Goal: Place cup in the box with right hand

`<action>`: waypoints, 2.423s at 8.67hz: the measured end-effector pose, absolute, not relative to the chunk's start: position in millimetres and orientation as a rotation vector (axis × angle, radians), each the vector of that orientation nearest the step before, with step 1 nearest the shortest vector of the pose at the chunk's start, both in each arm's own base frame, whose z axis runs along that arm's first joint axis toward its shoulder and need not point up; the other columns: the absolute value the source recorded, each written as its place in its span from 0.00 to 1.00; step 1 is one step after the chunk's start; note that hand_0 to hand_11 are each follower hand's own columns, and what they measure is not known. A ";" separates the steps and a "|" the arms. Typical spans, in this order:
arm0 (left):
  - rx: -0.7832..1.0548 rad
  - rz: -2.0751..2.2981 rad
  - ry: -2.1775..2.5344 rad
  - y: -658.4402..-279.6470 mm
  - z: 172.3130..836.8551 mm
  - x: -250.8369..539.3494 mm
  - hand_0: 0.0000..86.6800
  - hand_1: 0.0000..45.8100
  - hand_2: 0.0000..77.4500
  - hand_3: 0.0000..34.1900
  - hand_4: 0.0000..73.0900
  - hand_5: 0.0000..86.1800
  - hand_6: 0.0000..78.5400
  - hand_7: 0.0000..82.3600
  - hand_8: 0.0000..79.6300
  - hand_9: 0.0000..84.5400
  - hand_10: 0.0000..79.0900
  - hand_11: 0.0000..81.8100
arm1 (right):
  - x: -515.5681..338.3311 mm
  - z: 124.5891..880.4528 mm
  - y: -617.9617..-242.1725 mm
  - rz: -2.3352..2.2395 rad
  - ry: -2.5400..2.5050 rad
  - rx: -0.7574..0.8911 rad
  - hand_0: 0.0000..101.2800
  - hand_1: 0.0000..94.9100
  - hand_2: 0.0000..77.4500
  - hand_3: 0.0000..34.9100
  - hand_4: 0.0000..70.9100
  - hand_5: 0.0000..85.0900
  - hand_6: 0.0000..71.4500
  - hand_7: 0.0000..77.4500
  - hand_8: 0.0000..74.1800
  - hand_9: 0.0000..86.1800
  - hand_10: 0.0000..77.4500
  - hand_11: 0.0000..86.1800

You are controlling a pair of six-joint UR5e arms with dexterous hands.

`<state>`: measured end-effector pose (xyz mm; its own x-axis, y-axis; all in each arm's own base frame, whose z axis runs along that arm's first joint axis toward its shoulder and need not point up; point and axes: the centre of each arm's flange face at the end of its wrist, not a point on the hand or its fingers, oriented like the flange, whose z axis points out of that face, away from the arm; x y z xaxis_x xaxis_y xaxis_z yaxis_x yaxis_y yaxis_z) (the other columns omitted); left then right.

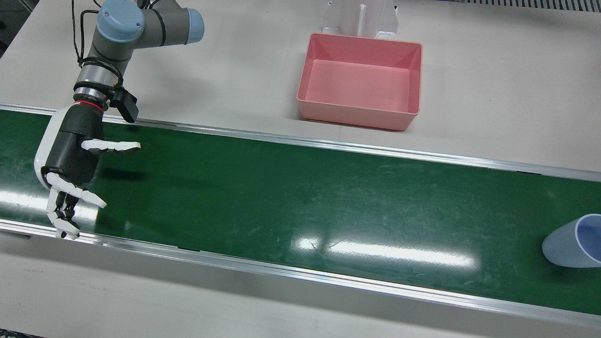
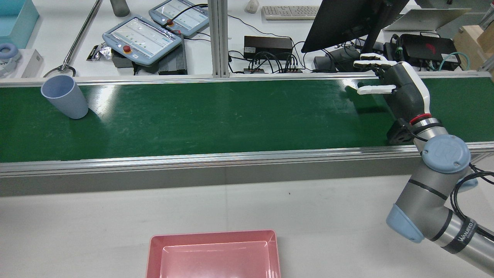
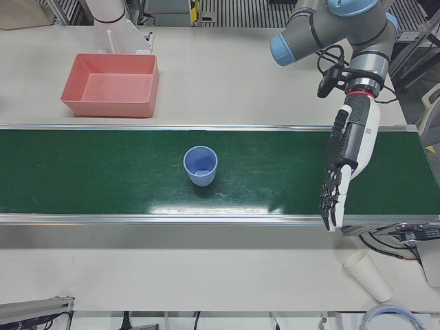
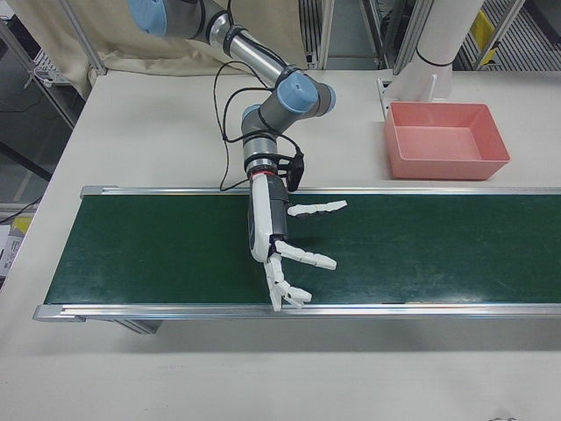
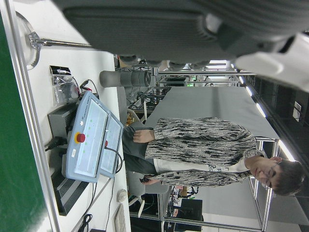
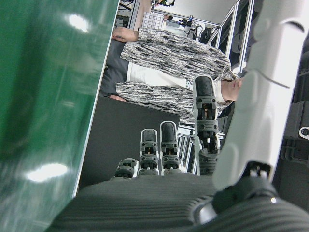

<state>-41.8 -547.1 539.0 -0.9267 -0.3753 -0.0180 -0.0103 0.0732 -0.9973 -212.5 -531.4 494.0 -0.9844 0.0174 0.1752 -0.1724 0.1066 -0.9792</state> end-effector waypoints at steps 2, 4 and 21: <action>-0.388 -1.932 2.083 -547.1 539.0 -41.8 0.00 0.01 0.01 0.00 0.01 0.01 0.01 0.01 0.00 0.00 0.00 0.00 | -218.4 491.0 -540.4 2.002 -2.227 0.160 0.57 0.13 0.01 0.00 0.52 0.08 0.11 0.46 0.16 0.24 0.05 0.08; -0.388 -1.932 2.083 -547.1 539.0 -41.8 0.00 0.01 0.01 0.00 0.01 0.01 0.01 0.01 0.00 0.00 0.00 0.00 | -221.0 491.1 -543.6 2.001 -2.224 0.157 0.57 0.13 0.04 0.00 0.52 0.08 0.12 0.46 0.16 0.24 0.05 0.08; -0.387 -1.932 2.084 -547.1 539.0 -42.3 0.00 0.01 0.01 0.00 0.01 0.00 0.01 0.01 0.00 0.00 0.00 0.00 | -242.6 484.7 -525.2 1.969 -2.221 0.091 0.56 0.16 0.05 0.00 0.33 0.07 0.11 0.40 0.15 0.22 0.01 0.03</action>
<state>-42.3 -547.1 539.0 -0.9271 -0.3744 -0.0179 -0.0103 0.0732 -0.9973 -242.6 -525.2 484.7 -0.9834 0.0678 0.1684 -0.1590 0.1253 -0.9793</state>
